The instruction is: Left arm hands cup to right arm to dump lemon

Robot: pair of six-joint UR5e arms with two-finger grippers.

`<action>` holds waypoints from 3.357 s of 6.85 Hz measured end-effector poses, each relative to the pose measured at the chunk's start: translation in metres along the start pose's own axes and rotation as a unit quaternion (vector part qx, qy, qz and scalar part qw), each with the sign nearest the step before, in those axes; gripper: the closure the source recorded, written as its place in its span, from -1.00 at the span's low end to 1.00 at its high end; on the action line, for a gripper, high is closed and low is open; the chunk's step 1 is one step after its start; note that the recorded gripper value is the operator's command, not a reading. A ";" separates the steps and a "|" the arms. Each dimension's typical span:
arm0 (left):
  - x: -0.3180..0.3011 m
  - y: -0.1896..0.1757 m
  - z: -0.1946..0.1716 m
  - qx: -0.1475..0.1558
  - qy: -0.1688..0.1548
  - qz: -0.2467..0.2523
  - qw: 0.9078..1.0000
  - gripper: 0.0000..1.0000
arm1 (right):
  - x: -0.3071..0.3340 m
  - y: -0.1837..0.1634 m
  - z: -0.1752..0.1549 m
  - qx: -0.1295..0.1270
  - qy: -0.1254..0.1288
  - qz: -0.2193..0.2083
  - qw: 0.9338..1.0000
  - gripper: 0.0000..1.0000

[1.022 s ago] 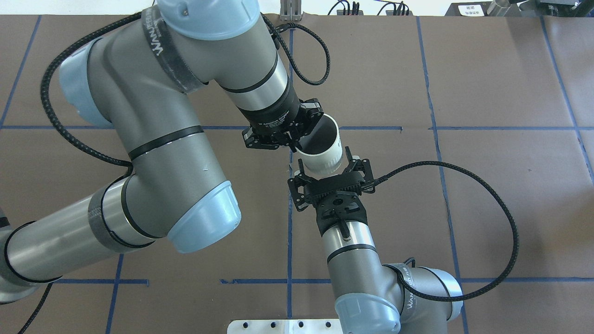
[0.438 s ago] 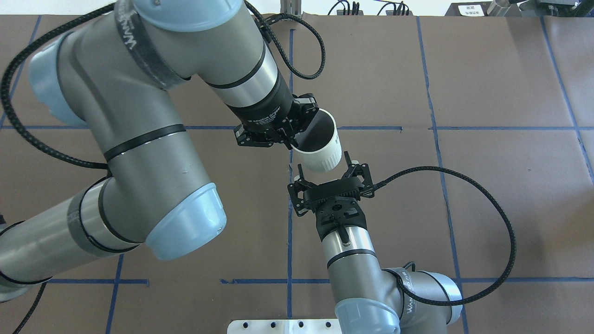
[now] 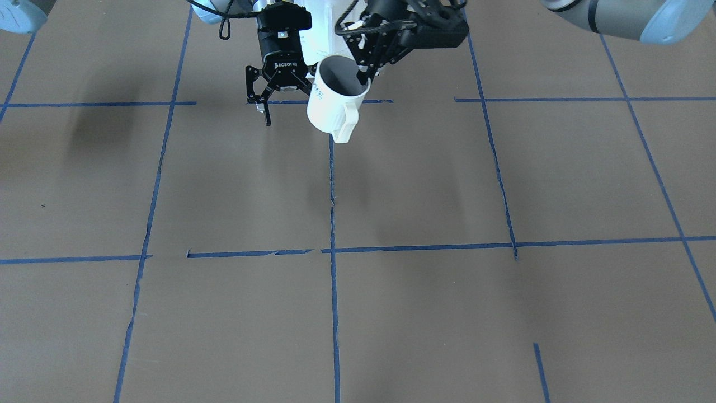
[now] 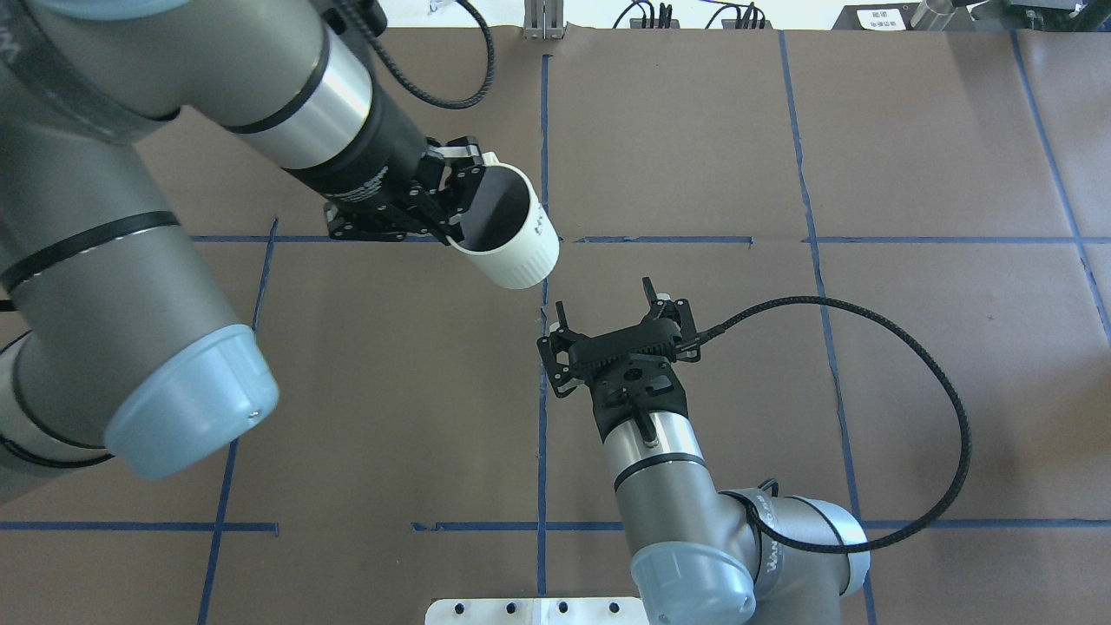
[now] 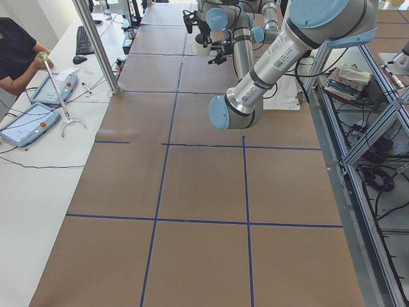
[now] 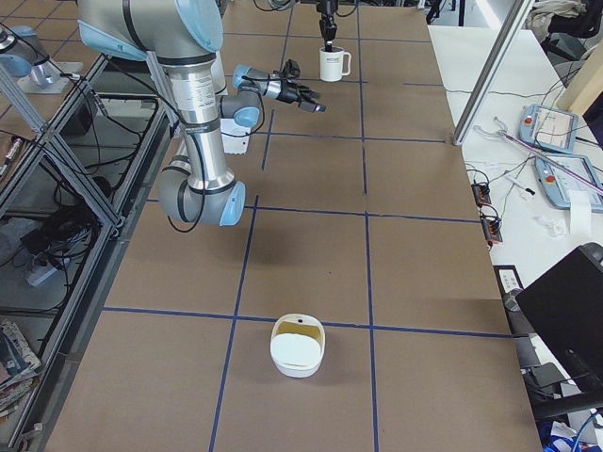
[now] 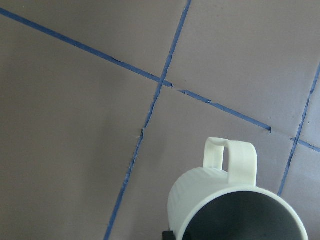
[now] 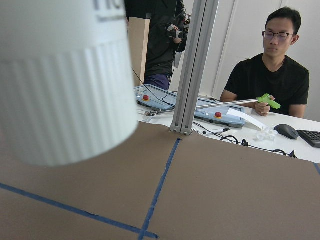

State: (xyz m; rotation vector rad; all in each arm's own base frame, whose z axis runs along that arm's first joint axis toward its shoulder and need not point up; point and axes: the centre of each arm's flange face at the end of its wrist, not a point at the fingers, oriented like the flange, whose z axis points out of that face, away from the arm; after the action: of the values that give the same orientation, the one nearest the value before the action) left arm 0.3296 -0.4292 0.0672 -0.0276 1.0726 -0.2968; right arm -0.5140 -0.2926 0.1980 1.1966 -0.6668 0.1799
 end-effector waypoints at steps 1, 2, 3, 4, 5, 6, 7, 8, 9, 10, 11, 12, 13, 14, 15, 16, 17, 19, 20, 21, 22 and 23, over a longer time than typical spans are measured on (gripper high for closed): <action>-0.039 -0.017 0.000 0.011 -0.019 0.035 0.999 1.00 | 0.019 -0.009 0.020 -0.022 -0.002 0.003 1.000 -1.00; -0.085 -0.036 0.002 0.018 -0.044 0.078 0.996 1.00 | 0.049 -0.017 0.044 -0.051 -0.001 0.005 0.999 -1.00; -0.136 -0.053 0.006 0.019 -0.074 0.117 0.990 1.00 | 0.082 -0.027 0.066 -0.078 0.002 0.008 0.997 -1.00; -0.188 -0.070 0.010 0.017 -0.103 0.146 0.984 1.00 | 0.117 -0.037 0.086 -0.107 0.004 0.011 0.994 -1.00; -0.242 -0.089 0.012 0.012 -0.126 0.170 0.977 1.00 | 0.155 -0.047 0.100 -0.136 0.004 0.008 0.991 -1.00; -0.296 -0.108 0.014 -0.002 -0.137 0.187 0.973 1.00 | 0.195 -0.062 0.109 -0.163 0.000 0.003 0.987 -1.00; -0.350 -0.121 0.022 -0.026 -0.139 0.193 0.971 1.00 | 0.240 -0.075 0.114 -0.201 -0.007 0.008 0.980 -1.00; -0.390 -0.132 0.036 -0.041 -0.144 0.185 0.971 1.00 | 0.282 -0.082 0.115 -0.244 -0.006 0.019 0.970 -1.00; -0.421 -0.141 0.053 -0.053 -0.152 0.173 0.972 1.00 | 0.319 -0.090 0.117 -0.291 0.002 0.022 0.956 -1.00; -0.444 -0.148 0.068 -0.061 -0.158 0.161 0.972 1.00 | 0.356 -0.102 0.117 -0.340 -0.001 0.017 0.940 -1.00; -0.457 -0.153 0.077 -0.065 -0.162 0.152 0.973 1.00 | 0.390 -0.114 0.113 -0.382 -0.009 0.023 0.924 -1.00; -0.463 -0.156 0.082 -0.063 -0.161 0.142 0.975 1.00 | 0.417 -0.116 0.106 -0.414 -0.009 0.040 0.909 -1.00; -0.469 -0.158 0.087 -0.056 -0.157 0.132 0.977 0.95 | 0.433 -0.113 0.097 -0.433 -0.005 0.049 0.900 -1.00; -0.477 -0.161 0.093 -0.047 -0.150 0.126 0.980 0.76 | 0.442 -0.108 0.091 -0.444 -0.005 0.052 0.895 -1.00; -0.482 -0.164 0.097 -0.038 -0.142 0.123 0.981 -0.98 | 0.445 -0.104 0.089 -0.454 -0.006 0.057 0.889 -1.00; -0.485 -0.165 0.099 -0.032 -0.135 0.124 0.982 -1.00 | 0.445 -0.103 0.087 -0.464 -0.007 0.063 0.883 -1.00; -0.488 -0.166 0.102 -0.030 -0.133 0.124 0.983 -1.00 | 0.446 -0.104 0.086 -0.471 -0.008 0.070 0.879 -1.00; -0.486 -0.163 0.096 -0.036 -0.118 0.125 0.985 -1.00 | 0.451 -0.100 0.084 -0.479 -0.004 0.076 0.875 -1.00; -0.491 -0.168 0.079 -0.028 -0.108 0.121 0.986 -1.00 | 0.462 -0.093 0.081 -0.487 0.008 0.083 0.869 -1.00; -0.503 -0.180 0.051 -0.010 -0.101 0.125 0.987 -1.00 | 0.479 -0.086 0.076 -0.499 0.023 0.097 0.861 -1.00; -0.524 -0.194 0.016 0.009 -0.101 0.143 0.985 -1.00 | 0.502 -0.079 0.068 -0.513 0.034 0.122 0.849 -1.00; -0.550 -0.203 -0.019 0.020 -0.109 0.165 0.980 -1.00 | 0.531 -0.072 0.053 -0.524 0.035 0.144 0.839 -1.00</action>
State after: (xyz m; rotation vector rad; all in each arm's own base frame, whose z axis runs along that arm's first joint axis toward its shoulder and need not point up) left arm 0.0244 -0.4826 0.5655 0.1505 0.8352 -0.0144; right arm -0.0774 -0.4804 0.4512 0.0237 -0.7230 0.0789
